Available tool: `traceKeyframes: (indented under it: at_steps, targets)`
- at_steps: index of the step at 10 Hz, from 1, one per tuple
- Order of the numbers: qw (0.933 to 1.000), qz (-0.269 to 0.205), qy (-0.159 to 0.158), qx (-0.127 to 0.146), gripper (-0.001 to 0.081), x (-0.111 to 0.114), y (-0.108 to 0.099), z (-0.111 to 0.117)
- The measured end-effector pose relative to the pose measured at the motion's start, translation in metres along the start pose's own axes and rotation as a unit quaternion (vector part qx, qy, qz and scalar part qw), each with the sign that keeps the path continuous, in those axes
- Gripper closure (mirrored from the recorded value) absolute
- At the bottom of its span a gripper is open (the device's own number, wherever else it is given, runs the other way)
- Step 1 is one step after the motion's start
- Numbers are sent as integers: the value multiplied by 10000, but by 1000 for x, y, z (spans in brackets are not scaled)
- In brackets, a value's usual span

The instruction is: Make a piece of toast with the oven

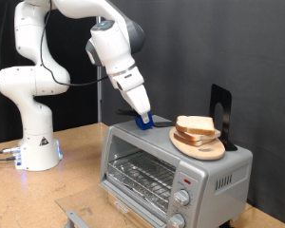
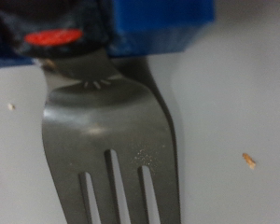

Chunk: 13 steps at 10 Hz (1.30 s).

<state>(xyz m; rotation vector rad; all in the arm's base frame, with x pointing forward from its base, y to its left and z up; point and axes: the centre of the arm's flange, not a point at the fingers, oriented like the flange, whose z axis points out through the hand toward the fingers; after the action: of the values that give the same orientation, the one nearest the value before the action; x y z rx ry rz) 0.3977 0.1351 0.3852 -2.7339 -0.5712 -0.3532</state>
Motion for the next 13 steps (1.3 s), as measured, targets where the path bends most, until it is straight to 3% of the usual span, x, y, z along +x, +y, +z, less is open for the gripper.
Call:
traceKeyframes:
  at_steps: [7,13]
  targets:
    - [9999,89,-54,9,1,-1,-5,10]
    - [9999,142,-72,22,1,-5,-32,32]
